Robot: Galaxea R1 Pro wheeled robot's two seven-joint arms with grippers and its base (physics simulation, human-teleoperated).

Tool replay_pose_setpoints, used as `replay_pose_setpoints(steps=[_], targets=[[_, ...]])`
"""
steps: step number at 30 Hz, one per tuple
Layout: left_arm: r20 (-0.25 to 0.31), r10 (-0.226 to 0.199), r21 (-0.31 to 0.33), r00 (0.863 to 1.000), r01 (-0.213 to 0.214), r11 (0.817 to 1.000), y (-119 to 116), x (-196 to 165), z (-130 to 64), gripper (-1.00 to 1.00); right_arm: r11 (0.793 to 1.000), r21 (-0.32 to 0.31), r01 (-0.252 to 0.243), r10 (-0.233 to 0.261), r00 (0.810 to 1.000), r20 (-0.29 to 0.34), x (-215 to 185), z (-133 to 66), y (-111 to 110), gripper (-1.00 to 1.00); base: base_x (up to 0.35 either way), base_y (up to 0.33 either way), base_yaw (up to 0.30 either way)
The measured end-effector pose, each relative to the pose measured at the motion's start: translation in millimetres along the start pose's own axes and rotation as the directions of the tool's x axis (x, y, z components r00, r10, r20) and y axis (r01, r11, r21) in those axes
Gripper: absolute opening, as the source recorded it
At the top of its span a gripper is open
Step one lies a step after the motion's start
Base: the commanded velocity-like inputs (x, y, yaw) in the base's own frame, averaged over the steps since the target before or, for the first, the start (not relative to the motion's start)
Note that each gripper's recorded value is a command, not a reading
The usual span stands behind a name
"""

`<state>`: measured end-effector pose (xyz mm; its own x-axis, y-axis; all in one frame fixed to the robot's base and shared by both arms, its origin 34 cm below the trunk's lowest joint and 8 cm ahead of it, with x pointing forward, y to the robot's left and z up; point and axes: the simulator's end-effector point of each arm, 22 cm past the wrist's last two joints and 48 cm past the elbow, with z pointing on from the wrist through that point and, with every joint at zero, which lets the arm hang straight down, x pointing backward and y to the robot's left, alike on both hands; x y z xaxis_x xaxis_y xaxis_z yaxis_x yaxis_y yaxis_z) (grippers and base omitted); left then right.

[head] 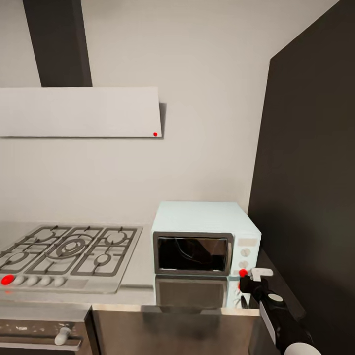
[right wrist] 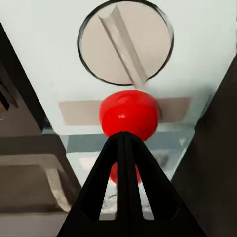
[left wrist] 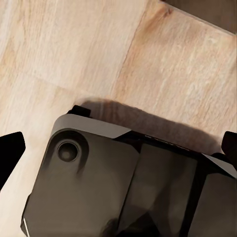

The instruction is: In the kitchen, take the popcorn bag from the countertop, put it into the microwave, and heat it until the popcorn is cooked so the cooked popcorn ends up inside the bag.

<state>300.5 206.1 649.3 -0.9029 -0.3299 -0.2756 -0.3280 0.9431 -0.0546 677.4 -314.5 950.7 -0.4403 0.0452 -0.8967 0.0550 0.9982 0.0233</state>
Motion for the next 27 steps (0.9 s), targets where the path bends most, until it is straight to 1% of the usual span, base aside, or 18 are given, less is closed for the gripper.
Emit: replay_pose_setpoints(steps=[11, 14, 16, 22, 24, 27], targets=[[0.001, 0.000, 0.001, 1.000, 0.000, 1.000, 0.0, 0.2, -0.5, 1.00, 1.000, 0.010, 0.000, 0.000, 1.000, -0.005, 4.4, -2.0, -6.1, -1.00, 0.132, 0.000, 0.000], [0.002, 0.001, 0.001, 1.000, -0.001, 1.000, 0.1, 0.3, -0.9, 1.00, 1.000, 0.016, 0.005, -0.004, 0.999, -0.037, 19.5, -2.6, -13.5, -1.00, 0.104, 0.000, 0.000], [0.001, 0.000, 0.000, 1.000, 0.000, 1.000, 0.0, 0.0, -0.3, 1.00, 1.000, 0.019, 0.007, -0.007, 0.999, -0.046, 25.3, -2.5, -15.1, -1.00, 0.022, 0.000, 0.000], [0.002, 0.004, 0.001, 1.000, -0.004, 1.000, -0.2, -0.2, -0.3, 1.00, 1.000, 0.015, 0.017, -0.016, 0.999, -0.049, 25.6, -2.4, -15.3, -1.00, -0.004, 0.000, 0.000], [-0.001, 0.005, 0.001, 1.000, -0.005, 1.000, -1.0, 0.1, 0.4, 1.00, 1.000, 0.015, 0.019, -0.019, 0.999, -0.045, 20.8, 1.1, -14.6, -1.00, -0.229, 0.000, 0.000], [-0.002, 0.005, 0.003, 1.000, -0.005, 1.000, -2.4, 1.0, 0.2, 1.00, 1.000, 0.010, 0.022, -0.022, 0.999, -0.032, 13.5, 1.0, -13.3, -1.00, -0.326, 0.000, 0.000]])
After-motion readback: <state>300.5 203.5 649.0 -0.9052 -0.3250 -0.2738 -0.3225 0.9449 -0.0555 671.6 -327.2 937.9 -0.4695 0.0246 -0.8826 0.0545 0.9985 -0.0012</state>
